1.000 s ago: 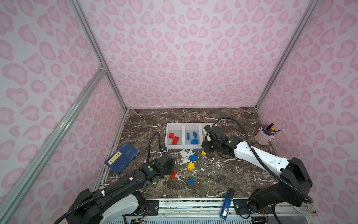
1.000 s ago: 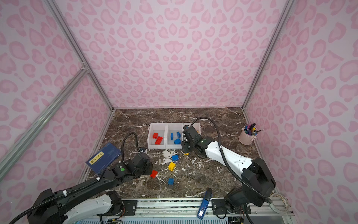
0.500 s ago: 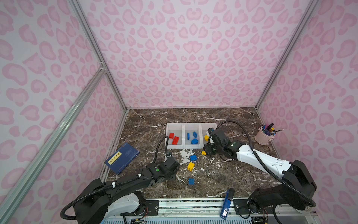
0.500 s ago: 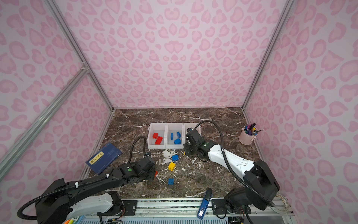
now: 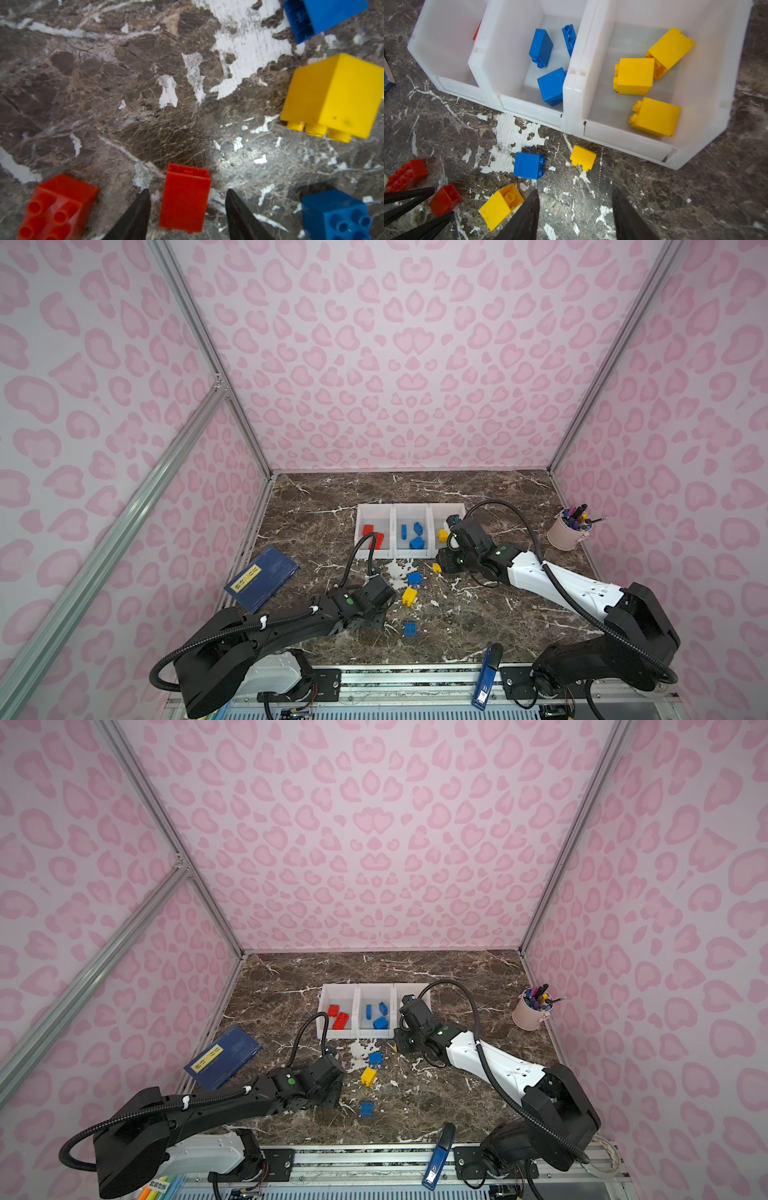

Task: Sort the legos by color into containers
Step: 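Lower the left gripper around the red brick and close it, then lift the red brick and carry it over the nearest compartment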

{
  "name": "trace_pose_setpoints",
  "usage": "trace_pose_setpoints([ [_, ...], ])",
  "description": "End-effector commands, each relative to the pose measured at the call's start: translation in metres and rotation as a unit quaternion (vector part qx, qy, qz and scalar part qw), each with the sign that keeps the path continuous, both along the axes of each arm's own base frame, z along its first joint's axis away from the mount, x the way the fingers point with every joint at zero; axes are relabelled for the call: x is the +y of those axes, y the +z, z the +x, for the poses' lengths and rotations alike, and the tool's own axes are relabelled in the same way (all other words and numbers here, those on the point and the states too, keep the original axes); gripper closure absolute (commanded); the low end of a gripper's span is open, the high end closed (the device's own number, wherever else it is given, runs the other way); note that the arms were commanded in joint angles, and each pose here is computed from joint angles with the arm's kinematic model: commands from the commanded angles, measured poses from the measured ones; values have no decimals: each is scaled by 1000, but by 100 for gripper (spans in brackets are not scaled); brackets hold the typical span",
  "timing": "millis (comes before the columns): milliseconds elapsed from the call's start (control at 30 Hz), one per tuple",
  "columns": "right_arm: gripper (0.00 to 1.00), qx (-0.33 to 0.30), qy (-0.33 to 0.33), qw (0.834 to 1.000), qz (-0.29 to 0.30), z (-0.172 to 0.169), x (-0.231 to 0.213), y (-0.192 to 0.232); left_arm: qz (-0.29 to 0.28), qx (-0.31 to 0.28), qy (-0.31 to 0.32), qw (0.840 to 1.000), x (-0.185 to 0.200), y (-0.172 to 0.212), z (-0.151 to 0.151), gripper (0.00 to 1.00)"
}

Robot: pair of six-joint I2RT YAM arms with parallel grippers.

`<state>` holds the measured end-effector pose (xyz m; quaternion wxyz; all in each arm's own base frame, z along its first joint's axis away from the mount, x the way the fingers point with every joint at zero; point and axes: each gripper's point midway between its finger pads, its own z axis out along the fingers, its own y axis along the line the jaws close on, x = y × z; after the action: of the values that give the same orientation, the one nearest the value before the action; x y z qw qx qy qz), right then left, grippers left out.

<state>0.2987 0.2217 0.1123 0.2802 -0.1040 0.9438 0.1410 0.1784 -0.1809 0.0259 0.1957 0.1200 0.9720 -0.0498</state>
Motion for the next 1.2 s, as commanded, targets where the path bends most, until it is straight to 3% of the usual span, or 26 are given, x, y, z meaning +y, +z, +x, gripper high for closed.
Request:
trace_pose_setpoints([
  [0,43,2,1,1000,0,0,1,-4,7,-6,-6,1000,-3,0,5,41],
  [300,43,4,-2,1000,-3,0,-2,-5,23,-8,-6,1000,1,-5,7,46],
  [567,44,7,-5,1000,-2,-1,-3,-7,23,-10,-7,1000,-4,-8,10,58],
  [800,45,5,-6,1000,-5,-1,-6,-5,20,-14,-8,1000,-6,-7,12,62],
  [833,45,5,-7,1000,-4,-2,-5,-5,18,-14,-8,1000,-7,-6,13,67],
  [1167,45,0,-11,1000,-3,-3,-9,-1,9,-55,-19,998,-18,23,32,67],
])
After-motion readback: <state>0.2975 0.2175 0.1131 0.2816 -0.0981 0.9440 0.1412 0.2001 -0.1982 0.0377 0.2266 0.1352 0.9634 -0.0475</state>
